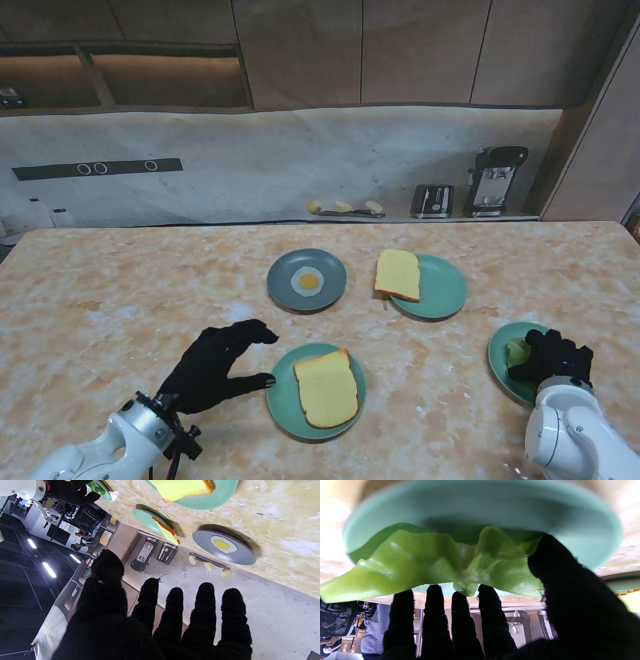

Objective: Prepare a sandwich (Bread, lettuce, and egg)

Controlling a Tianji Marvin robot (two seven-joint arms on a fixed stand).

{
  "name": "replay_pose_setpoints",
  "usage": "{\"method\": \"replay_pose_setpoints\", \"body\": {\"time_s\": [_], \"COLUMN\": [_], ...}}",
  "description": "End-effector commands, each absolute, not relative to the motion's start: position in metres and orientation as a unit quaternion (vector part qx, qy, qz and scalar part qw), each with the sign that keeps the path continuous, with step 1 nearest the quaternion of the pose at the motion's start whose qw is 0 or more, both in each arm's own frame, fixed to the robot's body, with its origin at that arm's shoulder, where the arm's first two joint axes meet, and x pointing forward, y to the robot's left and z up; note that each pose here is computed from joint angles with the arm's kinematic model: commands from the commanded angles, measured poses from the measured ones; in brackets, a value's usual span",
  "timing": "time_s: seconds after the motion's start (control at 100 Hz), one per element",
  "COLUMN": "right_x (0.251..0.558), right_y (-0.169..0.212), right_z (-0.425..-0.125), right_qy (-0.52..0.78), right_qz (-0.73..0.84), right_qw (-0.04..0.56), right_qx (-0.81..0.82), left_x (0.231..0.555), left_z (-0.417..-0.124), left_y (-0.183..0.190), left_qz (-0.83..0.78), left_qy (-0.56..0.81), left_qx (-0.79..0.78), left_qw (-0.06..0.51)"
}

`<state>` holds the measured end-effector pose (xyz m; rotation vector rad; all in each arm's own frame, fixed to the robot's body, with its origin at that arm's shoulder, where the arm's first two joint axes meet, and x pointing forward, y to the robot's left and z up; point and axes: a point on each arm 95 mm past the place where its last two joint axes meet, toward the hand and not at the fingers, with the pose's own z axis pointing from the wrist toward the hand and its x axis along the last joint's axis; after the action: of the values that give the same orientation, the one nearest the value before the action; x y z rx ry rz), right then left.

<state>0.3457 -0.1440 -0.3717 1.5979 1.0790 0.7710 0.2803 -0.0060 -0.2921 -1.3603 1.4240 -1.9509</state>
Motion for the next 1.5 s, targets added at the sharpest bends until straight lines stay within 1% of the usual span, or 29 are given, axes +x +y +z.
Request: {"method": "replay_pose_setpoints", "body": {"time_s": [0.0,0.42,0.55,0.86,1.49], "right_x": [0.338,0.341,0.342,0.346,0.359], "right_y": [-0.14,-0.137,-0.137,-0.137,-0.134], "right_z": [-0.387,-0.397,-0.4,-0.401,-0.373], "right_qy": [0.454,0.443,0.436,0.424,0.406], "right_qz": [0.307,0.301,0.3,0.315,0.391], "right_qw": [0.491,0.49,0.492,0.504,0.513], "right_qx": [0.677,0.688,0.691,0.683,0.647], "left_x": [0.279,0.28,0.279,0.28,0.281], "left_z": [-0.294,-0.294,-0.294,-0.293,-0.293], "left_y": [-0.007,-0.007,-0.008,-0.007,-0.002], "left_qz": [-0.687,-0.686,-0.687,-0.687,-0.692], "left_qy": [0.51,0.512,0.506,0.506,0.5], "left_qx": [-0.485,-0.484,-0.492,-0.491,-0.487], "left_qw": [0.18,0.181,0.172,0.176,0.185]}}
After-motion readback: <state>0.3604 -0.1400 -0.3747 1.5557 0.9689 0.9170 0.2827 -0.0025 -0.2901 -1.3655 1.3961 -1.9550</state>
